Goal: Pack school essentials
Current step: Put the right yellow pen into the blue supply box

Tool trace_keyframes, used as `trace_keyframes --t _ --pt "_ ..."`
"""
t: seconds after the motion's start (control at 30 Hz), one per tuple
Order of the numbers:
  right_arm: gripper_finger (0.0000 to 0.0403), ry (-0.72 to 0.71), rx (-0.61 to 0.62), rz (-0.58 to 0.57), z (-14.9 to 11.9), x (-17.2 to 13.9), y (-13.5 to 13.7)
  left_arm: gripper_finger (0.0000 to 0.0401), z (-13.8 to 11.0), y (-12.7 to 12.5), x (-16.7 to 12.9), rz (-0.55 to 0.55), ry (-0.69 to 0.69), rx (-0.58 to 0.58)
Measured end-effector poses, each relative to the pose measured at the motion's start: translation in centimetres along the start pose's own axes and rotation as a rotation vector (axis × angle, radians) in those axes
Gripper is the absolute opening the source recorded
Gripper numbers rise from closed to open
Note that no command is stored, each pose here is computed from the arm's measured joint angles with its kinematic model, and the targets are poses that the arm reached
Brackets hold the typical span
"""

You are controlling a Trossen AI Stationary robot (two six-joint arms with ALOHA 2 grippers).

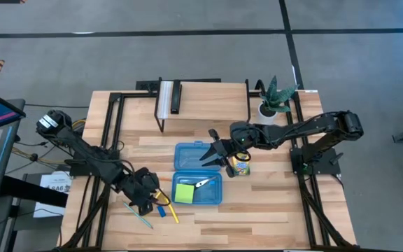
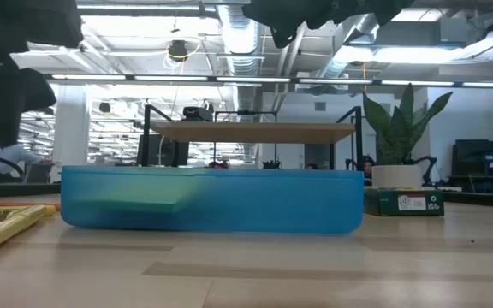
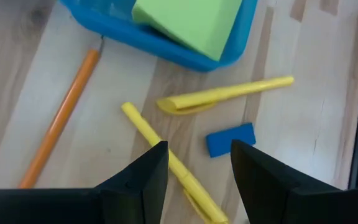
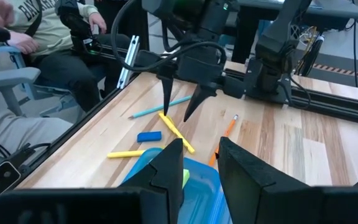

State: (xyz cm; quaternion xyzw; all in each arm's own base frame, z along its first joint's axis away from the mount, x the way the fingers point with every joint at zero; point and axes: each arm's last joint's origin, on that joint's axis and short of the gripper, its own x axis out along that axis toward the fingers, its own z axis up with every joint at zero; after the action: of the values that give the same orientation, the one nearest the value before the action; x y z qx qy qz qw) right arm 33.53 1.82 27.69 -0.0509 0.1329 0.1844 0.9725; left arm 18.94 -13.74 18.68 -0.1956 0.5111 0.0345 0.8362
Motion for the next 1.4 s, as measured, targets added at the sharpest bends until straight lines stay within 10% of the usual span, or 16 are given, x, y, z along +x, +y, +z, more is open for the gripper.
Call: trace_keyframes --t 0.33,0.7,1.4 --pt "0.012 -0.005 0.007 0.009 0.1 0.1 0.3 0.0161 -0.3 -0.3 -0.1 0.022 -0.063 -0.03" --pt "0.012 -0.002 -0.013 -0.006 0.1 0.1 0.3 0.0161 0.9 -0.2 2.3 0.054 -0.049 0.352" --pt "0.012 -0.002 -0.018 -0.006 0.1 0.1 0.3 0.0161 2.2 0.0 4.6 -0.009 -0.031 0.616"
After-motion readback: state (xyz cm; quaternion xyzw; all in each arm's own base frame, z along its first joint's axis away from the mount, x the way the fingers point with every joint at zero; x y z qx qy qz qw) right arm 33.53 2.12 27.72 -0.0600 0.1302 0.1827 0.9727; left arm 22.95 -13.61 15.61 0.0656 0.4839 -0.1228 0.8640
